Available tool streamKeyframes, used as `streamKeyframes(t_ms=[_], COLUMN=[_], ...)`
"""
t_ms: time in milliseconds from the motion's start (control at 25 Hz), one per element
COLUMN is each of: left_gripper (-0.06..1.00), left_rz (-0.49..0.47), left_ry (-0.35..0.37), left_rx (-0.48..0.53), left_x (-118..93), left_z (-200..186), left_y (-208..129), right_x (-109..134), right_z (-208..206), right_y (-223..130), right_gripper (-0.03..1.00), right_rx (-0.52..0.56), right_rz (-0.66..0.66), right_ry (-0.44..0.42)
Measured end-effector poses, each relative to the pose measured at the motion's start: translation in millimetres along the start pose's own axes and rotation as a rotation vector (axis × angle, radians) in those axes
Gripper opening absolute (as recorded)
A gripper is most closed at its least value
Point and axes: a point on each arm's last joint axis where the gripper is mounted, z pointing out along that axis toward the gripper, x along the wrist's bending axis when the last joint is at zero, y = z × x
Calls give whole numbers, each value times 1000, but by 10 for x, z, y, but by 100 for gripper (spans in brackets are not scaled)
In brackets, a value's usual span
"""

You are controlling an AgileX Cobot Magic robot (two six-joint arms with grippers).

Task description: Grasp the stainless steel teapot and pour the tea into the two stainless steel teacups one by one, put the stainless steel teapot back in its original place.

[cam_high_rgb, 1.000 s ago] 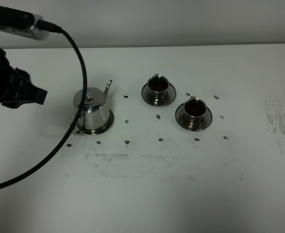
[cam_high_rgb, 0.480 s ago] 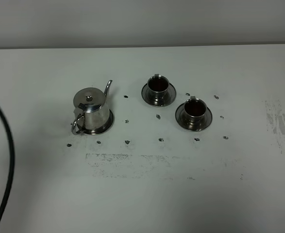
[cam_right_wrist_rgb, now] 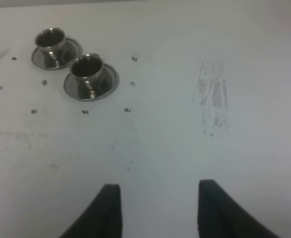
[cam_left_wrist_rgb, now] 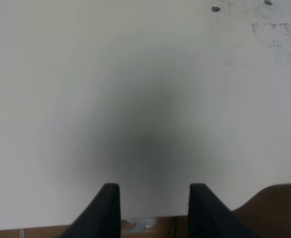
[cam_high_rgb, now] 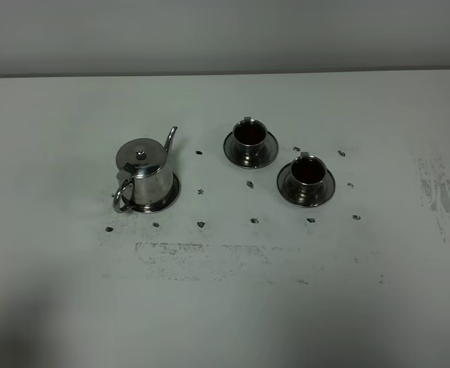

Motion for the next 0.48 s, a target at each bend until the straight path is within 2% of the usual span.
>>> streamKeyframes(t_ms=[480], left_gripper=[33], left_rz=[-6], left_ry=[-12], left_rx=[-152], left_x=[-12], left_z=[-31], left_y=[-219], right_x=[0], right_z=[0], right_y=[0], right_gripper=[35], right_rx=[0], right_rz=[0], right_ry=[0])
